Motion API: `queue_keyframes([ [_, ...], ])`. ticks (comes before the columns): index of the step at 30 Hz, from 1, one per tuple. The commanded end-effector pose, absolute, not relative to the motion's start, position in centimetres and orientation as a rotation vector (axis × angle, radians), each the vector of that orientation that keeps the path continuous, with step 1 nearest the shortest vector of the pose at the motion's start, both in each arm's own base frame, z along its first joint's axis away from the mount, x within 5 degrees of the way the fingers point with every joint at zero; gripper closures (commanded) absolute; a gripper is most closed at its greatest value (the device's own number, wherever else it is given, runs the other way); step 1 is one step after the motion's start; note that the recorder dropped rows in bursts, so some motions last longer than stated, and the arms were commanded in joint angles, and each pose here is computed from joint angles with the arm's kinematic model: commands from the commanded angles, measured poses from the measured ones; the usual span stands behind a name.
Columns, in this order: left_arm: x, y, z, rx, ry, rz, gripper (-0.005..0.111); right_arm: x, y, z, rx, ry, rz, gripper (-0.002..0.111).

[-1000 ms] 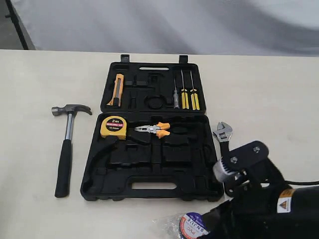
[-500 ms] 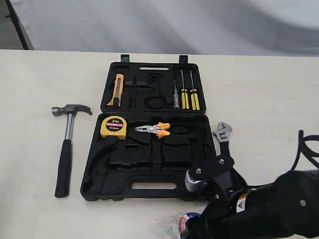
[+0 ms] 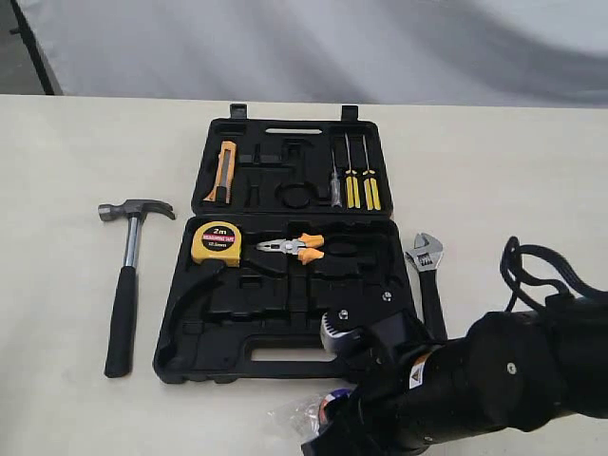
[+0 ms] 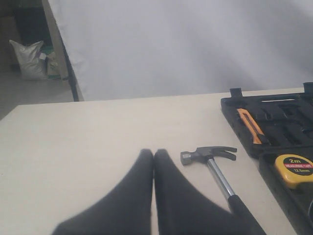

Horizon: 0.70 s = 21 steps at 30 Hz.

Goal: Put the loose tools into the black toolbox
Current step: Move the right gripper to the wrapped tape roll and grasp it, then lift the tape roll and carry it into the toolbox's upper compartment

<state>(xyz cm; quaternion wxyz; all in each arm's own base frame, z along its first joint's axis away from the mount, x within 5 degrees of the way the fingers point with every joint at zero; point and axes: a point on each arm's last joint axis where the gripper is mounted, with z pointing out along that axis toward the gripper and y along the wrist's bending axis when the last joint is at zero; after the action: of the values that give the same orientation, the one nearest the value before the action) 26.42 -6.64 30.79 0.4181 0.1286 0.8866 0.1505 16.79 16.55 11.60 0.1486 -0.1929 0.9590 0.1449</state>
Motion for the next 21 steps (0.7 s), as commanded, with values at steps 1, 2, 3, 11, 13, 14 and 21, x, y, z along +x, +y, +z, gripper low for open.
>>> queue_keyframes([
  [1,26.3,-6.6,30.7,0.306,2.223,0.348,0.105,16.2,16.3,10.8,-0.577,2.817,0.4,0.069],
  [2,26.3,-6.6,30.7,0.306,2.223,0.348,0.105,16.2,16.3,10.8,-0.579,2.822,0.401,0.075],
  [3,26.3,-6.6,30.7,0.306,2.223,0.348,0.105,16.1,16.3,10.8,-0.582,2.828,0.402,0.082],
  [11,26.3,-6.6,30.7,0.306,2.223,0.348,0.105,15.5,16.5,12.1,-0.618,2.849,0.464,0.109],
  [13,26.3,-6.6,30.7,0.306,2.223,0.348,0.105,15.4,16.5,13.0,-0.623,2.826,0.49,0.109],
  [14,26.3,-6.6,30.7,0.306,2.223,0.348,0.105,15.3,16.4,13.5,-0.624,2.809,0.506,0.109],
  [21,26.3,-6.6,30.7,0.306,2.223,0.348,0.105,14.9,16.0,17.5,-0.606,2.627,0.607,0.109],
])
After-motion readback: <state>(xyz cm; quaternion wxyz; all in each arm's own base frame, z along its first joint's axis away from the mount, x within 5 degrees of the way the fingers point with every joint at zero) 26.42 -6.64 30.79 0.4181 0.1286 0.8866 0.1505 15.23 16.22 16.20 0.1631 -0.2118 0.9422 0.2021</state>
